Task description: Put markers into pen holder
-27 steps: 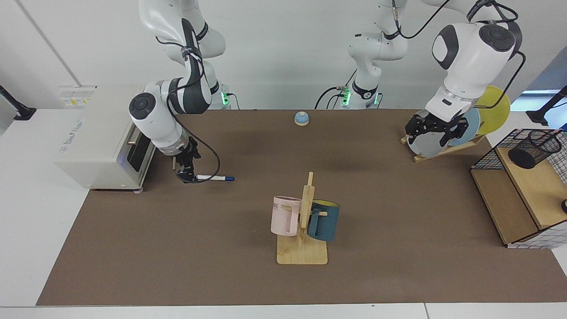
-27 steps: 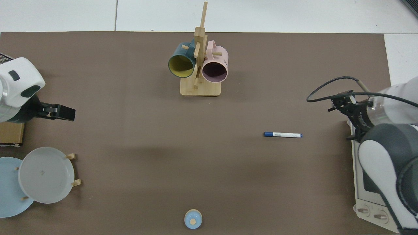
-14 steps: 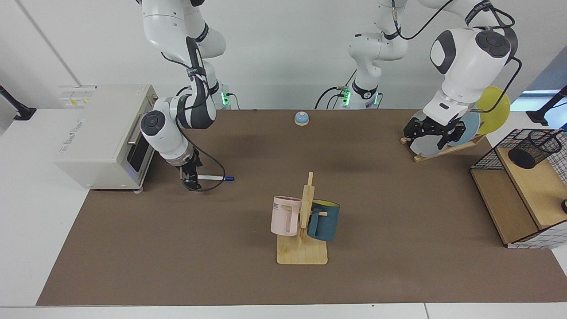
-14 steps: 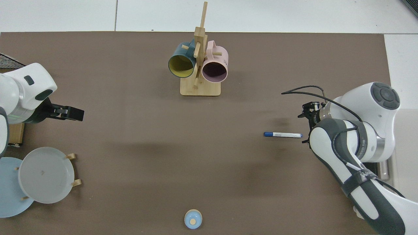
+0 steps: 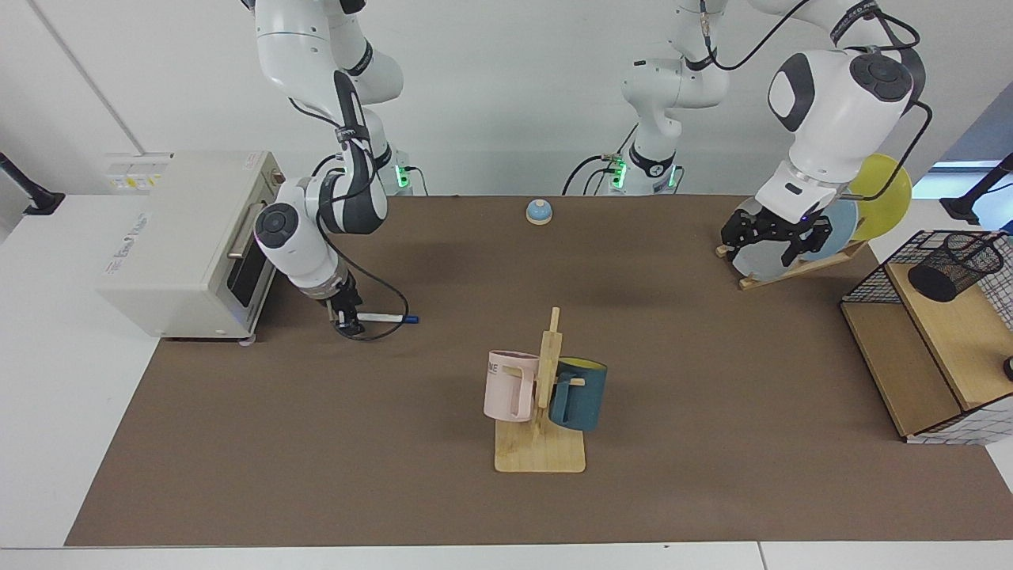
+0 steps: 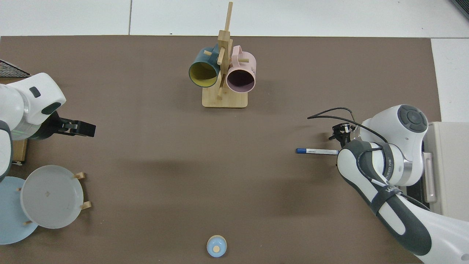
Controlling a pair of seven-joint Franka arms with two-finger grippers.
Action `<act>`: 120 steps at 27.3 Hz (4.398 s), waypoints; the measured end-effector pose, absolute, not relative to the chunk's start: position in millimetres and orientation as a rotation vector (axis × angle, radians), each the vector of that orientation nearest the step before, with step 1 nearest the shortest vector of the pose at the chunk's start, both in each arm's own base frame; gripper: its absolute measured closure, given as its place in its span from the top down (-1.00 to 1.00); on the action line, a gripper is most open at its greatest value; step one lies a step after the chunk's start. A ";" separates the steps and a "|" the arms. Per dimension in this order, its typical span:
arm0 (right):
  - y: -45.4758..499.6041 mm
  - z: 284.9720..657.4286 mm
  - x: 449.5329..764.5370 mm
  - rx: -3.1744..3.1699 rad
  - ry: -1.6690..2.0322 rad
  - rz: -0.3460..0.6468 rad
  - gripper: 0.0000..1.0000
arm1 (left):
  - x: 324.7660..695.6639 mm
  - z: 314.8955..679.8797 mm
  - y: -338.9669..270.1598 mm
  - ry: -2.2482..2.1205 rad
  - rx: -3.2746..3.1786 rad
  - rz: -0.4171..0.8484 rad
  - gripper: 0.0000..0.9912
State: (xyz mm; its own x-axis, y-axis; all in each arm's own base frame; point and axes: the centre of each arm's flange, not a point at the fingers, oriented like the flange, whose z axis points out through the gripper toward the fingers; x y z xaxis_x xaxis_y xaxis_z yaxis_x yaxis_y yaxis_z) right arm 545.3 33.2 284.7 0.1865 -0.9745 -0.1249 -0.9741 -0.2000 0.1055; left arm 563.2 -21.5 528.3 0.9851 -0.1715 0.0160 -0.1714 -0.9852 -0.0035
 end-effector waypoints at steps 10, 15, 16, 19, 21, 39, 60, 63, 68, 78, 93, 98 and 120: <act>31.9 285.8 546.3 2.490 -1.963 -0.297 -0.67 | 563.0 528.1 -22.9 0.280 -3.127 -0.025 1.00; 33.7 291.5 546.2 2.512 -1.939 -0.332 -0.67 | 561.7 528.2 -22.7 0.441 -3.113 -0.013 1.00; 35.2 297.7 546.9 2.516 -1.934 -0.347 -0.67 | 561.5 528.7 -22.7 0.470 -3.115 -0.014 1.00; 41.2 329.5 551.2 2.536 -1.929 -0.396 -0.67 | 560.8 530.9 -23.3 0.515 -3.117 -0.021 1.00; 46.5 360.0 554.5 2.565 -1.940 -0.423 -0.67 | 560.1 532.8 -24.0 0.530 -3.118 -0.021 1.00; 188.9 533.5 553.4 2.402 -2.427 -0.785 -0.67 | 554.8 570.4 -78.9 1.142 -2.961 -0.069 1.00; 323.4 546.0 515.8 2.366 -2.575 -0.813 -0.67 | 536.8 612.8 -183.4 2.017 -2.296 -0.173 1.00; 332.5 545.3 511.5 2.371 -2.570 -0.817 -0.67 | 532.8 612.6 -194.9 2.084 -2.235 -0.171 1.00; 342.3 542.5 506.8 2.385 -2.549 -0.819 -0.67 | 519.9 609.8 -223.8 2.192 -2.139 -0.150 1.00; 343.1 540.1 507.2 2.385 -2.545 -0.810 -0.67 | 497.7 604.1 -233.5 2.277 -2.125 -0.021 1.00; 342.8 539.3 507.8 2.383 -2.545 -0.809 -0.67 | 476.7 607.8 -268.3 2.283 -2.092 -0.091 0.80; 342.8 539.1 507.9 2.383 -2.545 -0.809 -0.67 | 475.0 599.1 -274.7 2.279 -2.096 -0.095 0.15; 337.9 536.0 509.8 2.472 -2.470 -0.582 -0.19 | 478.5 595.6 -271.1 2.210 -2.173 -0.104 -0.68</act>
State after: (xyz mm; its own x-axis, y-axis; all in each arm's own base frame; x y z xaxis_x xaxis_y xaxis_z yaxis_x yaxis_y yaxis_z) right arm 509.8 337.9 536.0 0.0146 -0.8705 -0.4920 -0.9985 0.0128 -0.0523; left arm 478.5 -271.1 595.6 -0.0177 -0.9997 0.0182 -0.9969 0.0162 -0.0763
